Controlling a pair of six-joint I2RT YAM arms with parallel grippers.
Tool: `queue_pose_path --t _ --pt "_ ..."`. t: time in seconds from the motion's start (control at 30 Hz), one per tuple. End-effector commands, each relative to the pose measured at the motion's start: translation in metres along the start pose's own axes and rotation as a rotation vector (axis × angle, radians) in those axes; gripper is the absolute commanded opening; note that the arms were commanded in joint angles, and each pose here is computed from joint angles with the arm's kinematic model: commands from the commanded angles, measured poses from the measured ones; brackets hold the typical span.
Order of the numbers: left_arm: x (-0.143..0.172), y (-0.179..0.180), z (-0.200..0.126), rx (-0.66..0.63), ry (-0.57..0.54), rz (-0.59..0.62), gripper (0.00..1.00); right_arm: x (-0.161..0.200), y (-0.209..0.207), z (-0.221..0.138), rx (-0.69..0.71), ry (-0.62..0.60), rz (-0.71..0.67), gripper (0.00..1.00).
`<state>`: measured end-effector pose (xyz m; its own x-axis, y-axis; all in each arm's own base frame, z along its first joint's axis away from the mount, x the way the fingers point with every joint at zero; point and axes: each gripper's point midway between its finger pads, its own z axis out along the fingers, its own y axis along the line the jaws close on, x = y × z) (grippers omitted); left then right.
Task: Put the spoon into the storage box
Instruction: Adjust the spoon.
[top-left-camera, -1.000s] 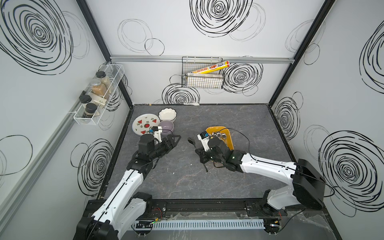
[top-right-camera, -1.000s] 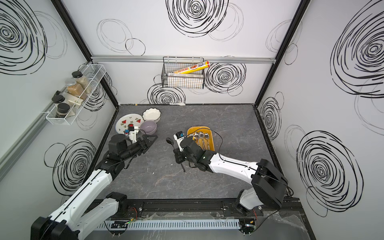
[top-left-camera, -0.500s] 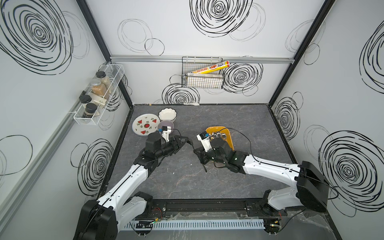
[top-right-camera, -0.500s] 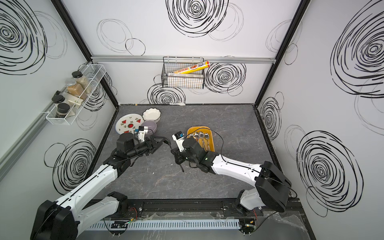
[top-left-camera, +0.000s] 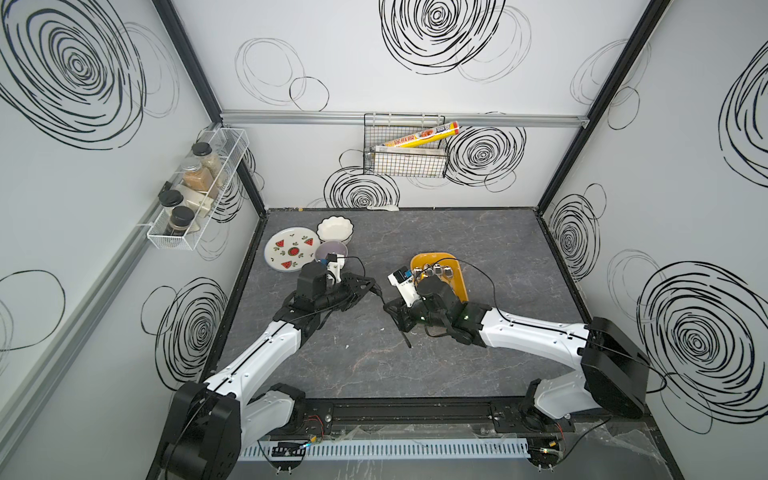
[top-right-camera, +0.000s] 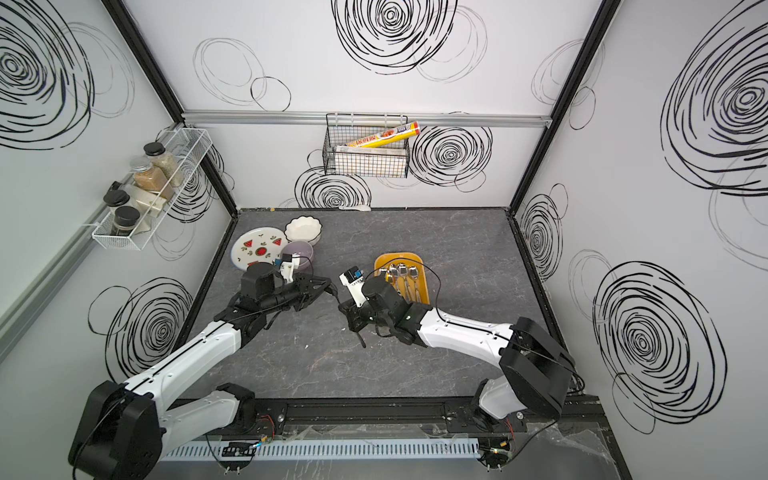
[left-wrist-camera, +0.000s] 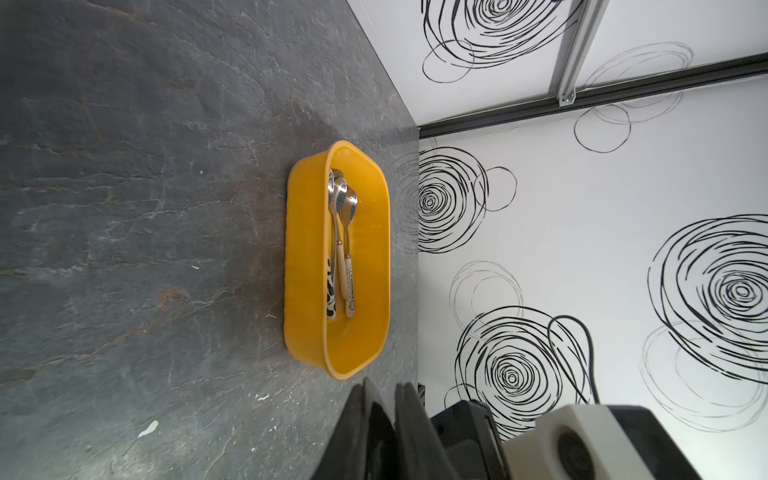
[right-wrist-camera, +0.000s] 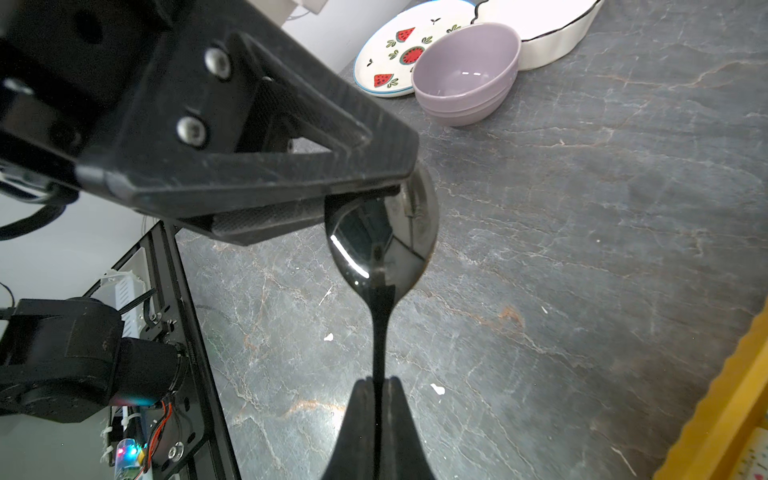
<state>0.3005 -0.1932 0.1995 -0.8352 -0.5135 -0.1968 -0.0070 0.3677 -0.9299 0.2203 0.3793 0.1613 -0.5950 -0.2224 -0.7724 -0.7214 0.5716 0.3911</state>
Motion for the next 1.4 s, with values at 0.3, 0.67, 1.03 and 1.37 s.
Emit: queue_pose_path --t 0.3,0.67,1.03,1.37 --pt "-0.059 -0.033 -0.011 -0.019 -0.274 -0.022 0.00 -0.046 -0.038 -0.022 0.307 -0.192 -0.142 0.53" --pt "-0.095 -0.059 -0.028 -0.152 -0.442 -0.112 0.00 -0.041 -0.014 -0.033 0.253 -0.286 -0.315 0.73" --pt "-0.084 -0.057 -0.022 -0.154 -0.388 -0.091 0.00 -0.038 -0.033 -0.018 0.356 -0.224 -0.290 0.59" --pt "-0.081 -0.066 -0.021 -0.130 -0.370 -0.086 0.00 -0.034 -0.043 0.004 0.417 -0.165 -0.316 0.61"
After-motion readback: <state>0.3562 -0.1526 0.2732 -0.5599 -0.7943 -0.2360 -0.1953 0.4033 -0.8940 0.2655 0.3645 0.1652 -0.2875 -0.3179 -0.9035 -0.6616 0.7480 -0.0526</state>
